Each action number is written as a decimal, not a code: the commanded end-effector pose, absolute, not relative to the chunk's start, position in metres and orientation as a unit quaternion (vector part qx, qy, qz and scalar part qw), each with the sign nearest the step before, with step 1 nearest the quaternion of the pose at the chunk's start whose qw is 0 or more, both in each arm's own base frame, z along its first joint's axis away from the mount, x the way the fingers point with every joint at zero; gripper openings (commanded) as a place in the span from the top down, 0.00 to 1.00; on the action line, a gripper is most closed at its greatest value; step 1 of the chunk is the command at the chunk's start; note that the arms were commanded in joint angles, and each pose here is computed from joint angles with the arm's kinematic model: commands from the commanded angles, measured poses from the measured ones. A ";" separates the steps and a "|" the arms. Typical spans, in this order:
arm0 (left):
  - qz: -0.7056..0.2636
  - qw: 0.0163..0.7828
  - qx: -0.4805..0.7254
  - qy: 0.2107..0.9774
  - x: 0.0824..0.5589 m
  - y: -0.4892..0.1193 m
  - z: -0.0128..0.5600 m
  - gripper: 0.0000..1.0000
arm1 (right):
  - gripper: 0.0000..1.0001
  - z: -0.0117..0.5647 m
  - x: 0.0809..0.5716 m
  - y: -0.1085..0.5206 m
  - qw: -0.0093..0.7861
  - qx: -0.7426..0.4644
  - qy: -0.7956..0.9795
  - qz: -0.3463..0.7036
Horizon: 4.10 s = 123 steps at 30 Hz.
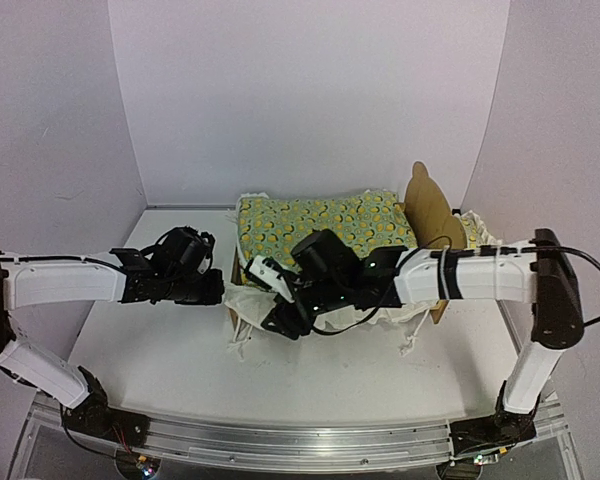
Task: Set up the pet bed
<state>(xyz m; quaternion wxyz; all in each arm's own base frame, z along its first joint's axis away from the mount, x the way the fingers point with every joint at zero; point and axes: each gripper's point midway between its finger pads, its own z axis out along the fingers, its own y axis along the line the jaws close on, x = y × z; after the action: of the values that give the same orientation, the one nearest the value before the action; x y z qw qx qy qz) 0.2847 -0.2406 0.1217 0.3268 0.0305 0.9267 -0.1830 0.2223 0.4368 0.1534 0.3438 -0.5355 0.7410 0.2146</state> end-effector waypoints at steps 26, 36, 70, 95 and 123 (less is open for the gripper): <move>-0.420 0.329 -0.001 0.846 0.219 -0.240 0.158 0.18 | 0.59 0.102 0.315 0.495 0.413 -0.302 0.817 0.266; -0.431 0.370 0.011 0.823 0.223 -0.238 0.129 0.15 | 0.44 0.125 0.311 0.494 0.354 -0.340 0.802 0.340; -0.097 0.327 0.063 0.938 0.276 -0.290 0.029 0.53 | 0.58 0.084 0.287 0.448 0.338 -0.276 0.839 0.326; -0.082 0.412 0.073 0.904 0.283 -0.266 0.135 1.00 | 0.41 0.078 0.275 0.496 0.429 -0.539 0.661 0.297; -0.138 0.454 0.060 0.878 0.302 -0.252 0.170 1.00 | 0.37 -0.012 0.323 0.527 0.342 -0.531 0.746 0.214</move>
<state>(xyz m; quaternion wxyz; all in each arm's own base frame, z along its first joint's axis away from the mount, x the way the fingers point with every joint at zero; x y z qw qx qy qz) 0.3009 -0.2429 0.1474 0.4296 0.0595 0.8956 -0.0994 0.3148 0.5401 0.0083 0.3599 -0.5438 0.7154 0.2507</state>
